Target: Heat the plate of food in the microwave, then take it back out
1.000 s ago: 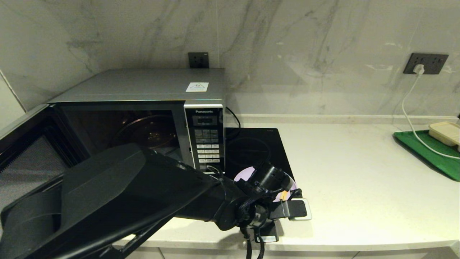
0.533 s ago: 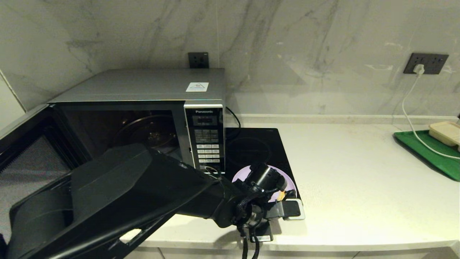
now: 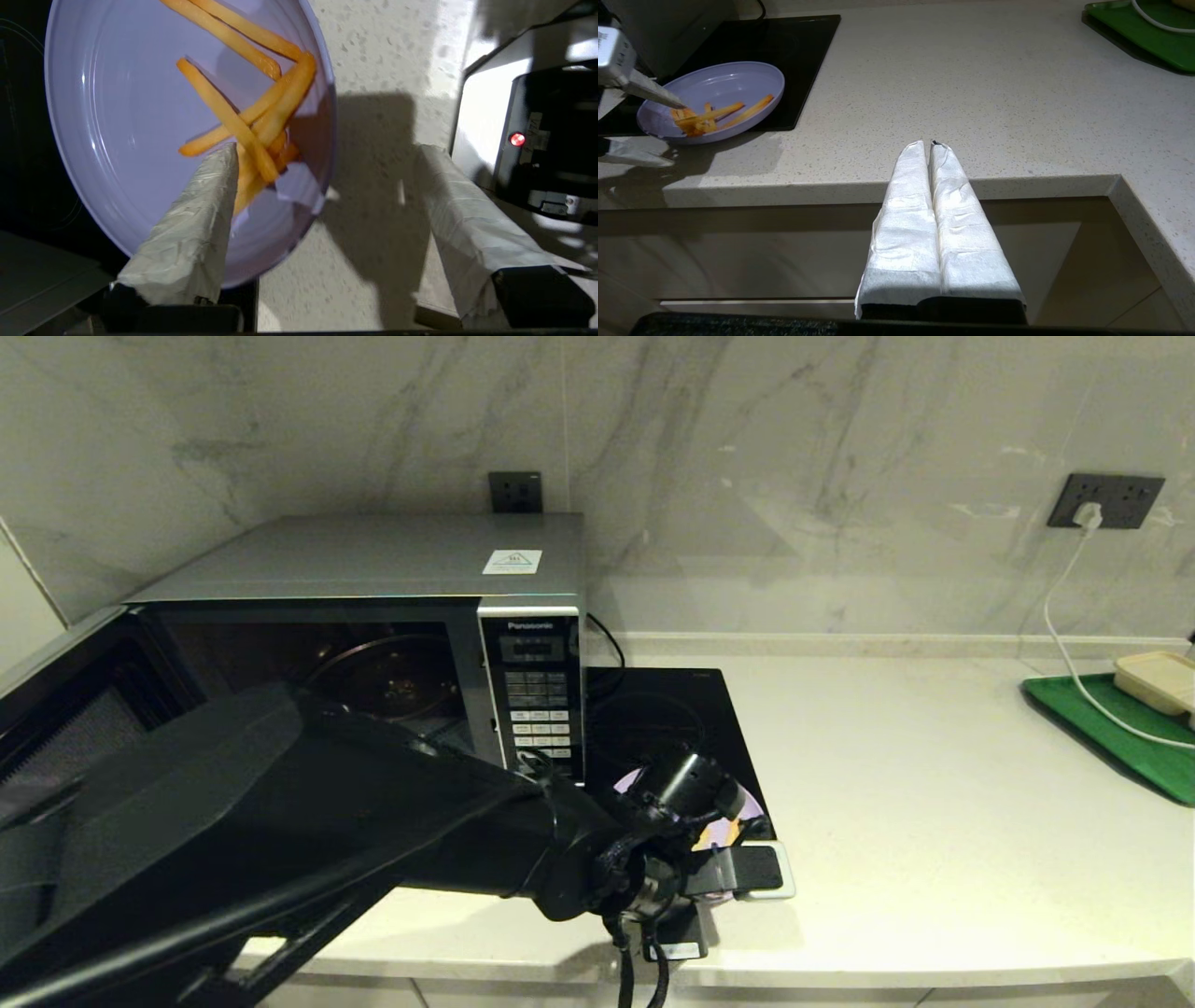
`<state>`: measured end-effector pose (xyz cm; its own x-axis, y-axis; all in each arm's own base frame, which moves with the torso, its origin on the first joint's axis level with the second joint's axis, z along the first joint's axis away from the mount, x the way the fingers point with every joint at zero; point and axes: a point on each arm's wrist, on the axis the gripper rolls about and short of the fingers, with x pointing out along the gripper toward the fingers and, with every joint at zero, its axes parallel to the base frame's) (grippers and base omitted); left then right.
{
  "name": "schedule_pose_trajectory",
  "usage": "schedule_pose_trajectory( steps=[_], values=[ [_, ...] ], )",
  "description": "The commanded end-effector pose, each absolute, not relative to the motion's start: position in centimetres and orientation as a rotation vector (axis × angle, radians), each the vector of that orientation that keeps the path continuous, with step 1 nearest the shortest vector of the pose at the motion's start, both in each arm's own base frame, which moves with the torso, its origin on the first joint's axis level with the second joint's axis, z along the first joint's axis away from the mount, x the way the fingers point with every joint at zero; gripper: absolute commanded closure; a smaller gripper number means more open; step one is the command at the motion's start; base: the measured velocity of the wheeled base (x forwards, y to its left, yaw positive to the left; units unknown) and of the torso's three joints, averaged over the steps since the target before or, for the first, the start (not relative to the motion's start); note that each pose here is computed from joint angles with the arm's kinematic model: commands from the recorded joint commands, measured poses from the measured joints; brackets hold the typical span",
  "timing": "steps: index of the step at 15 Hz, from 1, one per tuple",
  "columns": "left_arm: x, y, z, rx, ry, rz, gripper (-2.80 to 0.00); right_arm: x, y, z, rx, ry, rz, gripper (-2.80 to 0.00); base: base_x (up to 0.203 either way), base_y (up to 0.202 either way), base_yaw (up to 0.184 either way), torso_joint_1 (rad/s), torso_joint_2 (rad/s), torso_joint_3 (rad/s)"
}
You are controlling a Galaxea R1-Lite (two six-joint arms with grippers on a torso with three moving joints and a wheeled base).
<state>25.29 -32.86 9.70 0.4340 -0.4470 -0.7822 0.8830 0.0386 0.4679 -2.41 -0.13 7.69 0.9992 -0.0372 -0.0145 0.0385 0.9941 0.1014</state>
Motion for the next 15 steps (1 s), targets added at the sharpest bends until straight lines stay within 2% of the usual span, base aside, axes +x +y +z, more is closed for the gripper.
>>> schedule_pose_trajectory(
  steps=[1, 3, 4, 5, 12, 15],
  values=[
    [23.8, -32.0, 12.3, 1.098, 0.451, -1.082, -2.8, -2.4, -0.1, 7.7, 0.102, 0.013, -0.038, 0.0, 0.0, 0.0, 0.0, 0.0, 0.0, 0.0],
    [22.9, -31.1, 13.6, 1.08, 0.443, -1.067, -2.8, -2.4, -0.1, 7.7, 0.102, 0.013, -0.038, 0.0, 0.0, 0.0, 0.0, 0.0, 0.0, 0.0],
    [22.5, -30.5, 14.0, 1.08, 0.443, -1.055, -1.73, -2.4, -0.1, 7.7, 0.102, 0.012, -0.037, 0.0, 0.0, 0.0, 0.0, 0.0, 0.0, 0.0],
    [22.1, -29.8, 14.6, 1.078, 0.442, -1.043, 0.0, -2.4, -0.1, 7.7, 0.102, 0.012, -0.037, 0.0, 0.0, 0.0, 0.0, 0.0, 0.0, 0.0],
    [18.2, -22.5, 19.1, 0.972, 0.431, -0.932, 0.0, -2.4, -0.1, 7.7, 0.102, 0.013, -0.038, 0.0, 0.0, 0.0, 0.0, 0.0, 0.0, 0.0],
    [18.4, -18.0, 21.3, 0.881, 0.424, -0.778, 0.0, -2.4, -0.1, 7.7, 0.102, 0.013, -0.038, 0.0, 0.0, 0.0, 0.0, 0.0, 0.0, 0.0]
  ],
)
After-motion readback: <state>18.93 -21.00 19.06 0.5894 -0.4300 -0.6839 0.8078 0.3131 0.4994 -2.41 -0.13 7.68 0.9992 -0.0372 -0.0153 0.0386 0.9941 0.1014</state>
